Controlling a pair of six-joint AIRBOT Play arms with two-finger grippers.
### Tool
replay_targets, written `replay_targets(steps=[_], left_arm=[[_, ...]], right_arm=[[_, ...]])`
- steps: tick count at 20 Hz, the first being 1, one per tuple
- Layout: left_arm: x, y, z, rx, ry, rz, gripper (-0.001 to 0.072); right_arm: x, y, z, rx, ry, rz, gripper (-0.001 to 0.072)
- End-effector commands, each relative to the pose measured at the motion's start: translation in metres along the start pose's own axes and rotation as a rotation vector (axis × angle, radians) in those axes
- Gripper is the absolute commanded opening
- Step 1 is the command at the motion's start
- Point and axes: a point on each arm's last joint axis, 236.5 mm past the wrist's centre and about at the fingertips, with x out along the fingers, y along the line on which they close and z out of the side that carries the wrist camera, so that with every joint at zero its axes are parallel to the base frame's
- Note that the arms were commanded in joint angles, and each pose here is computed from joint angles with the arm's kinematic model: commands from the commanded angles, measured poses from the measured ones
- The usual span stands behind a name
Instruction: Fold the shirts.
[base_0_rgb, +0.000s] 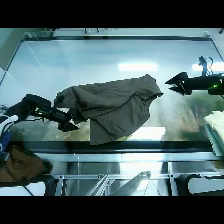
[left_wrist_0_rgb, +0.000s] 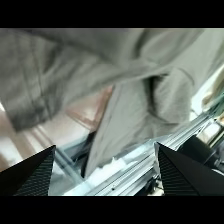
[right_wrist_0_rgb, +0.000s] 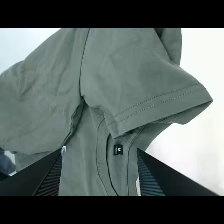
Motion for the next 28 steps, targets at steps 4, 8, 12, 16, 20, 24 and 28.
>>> replay_targets(steps=[4,8,12,16,20,24,28], left_arm=[[-0.016,-0.009,0.015,0.049,0.015,0.008,0.0699],[-0.053,0.027,0.041,0.006,-0.157,0.119,0.0699],[-0.047,0.039,0.044,-0.027,-0.178,0.123,0.0698],[-0.01,0.006,0.055,0.027,-0.162,0.011,0.0698],[0.012,-0.027,0.054,0.14,-0.091,-0.024,0.0054],[-0.016,-0.058,0.056,0.231,-0.105,-0.058,0.0018],[-0.062,-0.068,0.053,0.258,-0.151,-0.094,0.0018]], right_arm=[[0.0,0.002,-0.003,-0.011,0.013,0.013,0.0505],[0.0,0.002,-0.003,-0.019,0.013,0.013,0.0505],[0.0,0.002,-0.003,-0.026,0.012,0.013,0.0505],[0.0,0.002,-0.003,-0.026,0.012,0.013,0.0505],[-0.001,-0.002,0.003,-0.023,-0.012,-0.001,0.0506],[0.0,-0.037,0.032,0.097,-0.131,-0.07,0.0505],[0.032,-0.082,0.027,0.232,-0.095,-0.074,0.0504]])
